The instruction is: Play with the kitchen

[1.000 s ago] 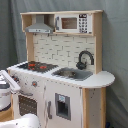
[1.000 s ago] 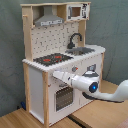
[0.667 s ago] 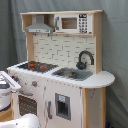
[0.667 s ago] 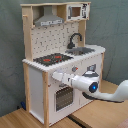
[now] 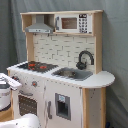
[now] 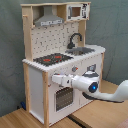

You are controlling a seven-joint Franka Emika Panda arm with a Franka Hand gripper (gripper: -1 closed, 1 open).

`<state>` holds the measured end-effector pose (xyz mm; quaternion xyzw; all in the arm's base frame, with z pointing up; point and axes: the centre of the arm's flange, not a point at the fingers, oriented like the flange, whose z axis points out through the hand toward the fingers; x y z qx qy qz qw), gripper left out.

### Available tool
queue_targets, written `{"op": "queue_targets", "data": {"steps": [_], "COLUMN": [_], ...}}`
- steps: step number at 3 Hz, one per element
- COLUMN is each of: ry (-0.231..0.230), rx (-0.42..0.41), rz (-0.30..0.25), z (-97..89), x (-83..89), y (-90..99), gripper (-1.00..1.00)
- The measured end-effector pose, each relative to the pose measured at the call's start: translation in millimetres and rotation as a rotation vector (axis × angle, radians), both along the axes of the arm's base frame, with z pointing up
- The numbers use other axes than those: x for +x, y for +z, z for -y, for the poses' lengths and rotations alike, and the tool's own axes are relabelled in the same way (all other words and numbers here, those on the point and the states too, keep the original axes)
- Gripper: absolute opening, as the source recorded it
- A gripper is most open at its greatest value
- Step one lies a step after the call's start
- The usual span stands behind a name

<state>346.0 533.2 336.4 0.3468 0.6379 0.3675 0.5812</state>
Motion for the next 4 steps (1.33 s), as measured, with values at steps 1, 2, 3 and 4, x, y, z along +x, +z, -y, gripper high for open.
{"op": "queue_targets", "data": {"steps": [1,2,3,4], "ry": [0.0,-0.005,-0.007,-0.066], "rx": [-0.113,-0.22,-0.32,-0.377], "rz": [0.007,0.013,0.017,0.011], "z": [-0.5,-1.8,-2.6,1.4], "x": [-0.1,-0.2,-0.2,0.0], "y": [0.1,0.2,0.3,6.8], "gripper": [-1.0,-1.0,-1.0,-1.0]}}
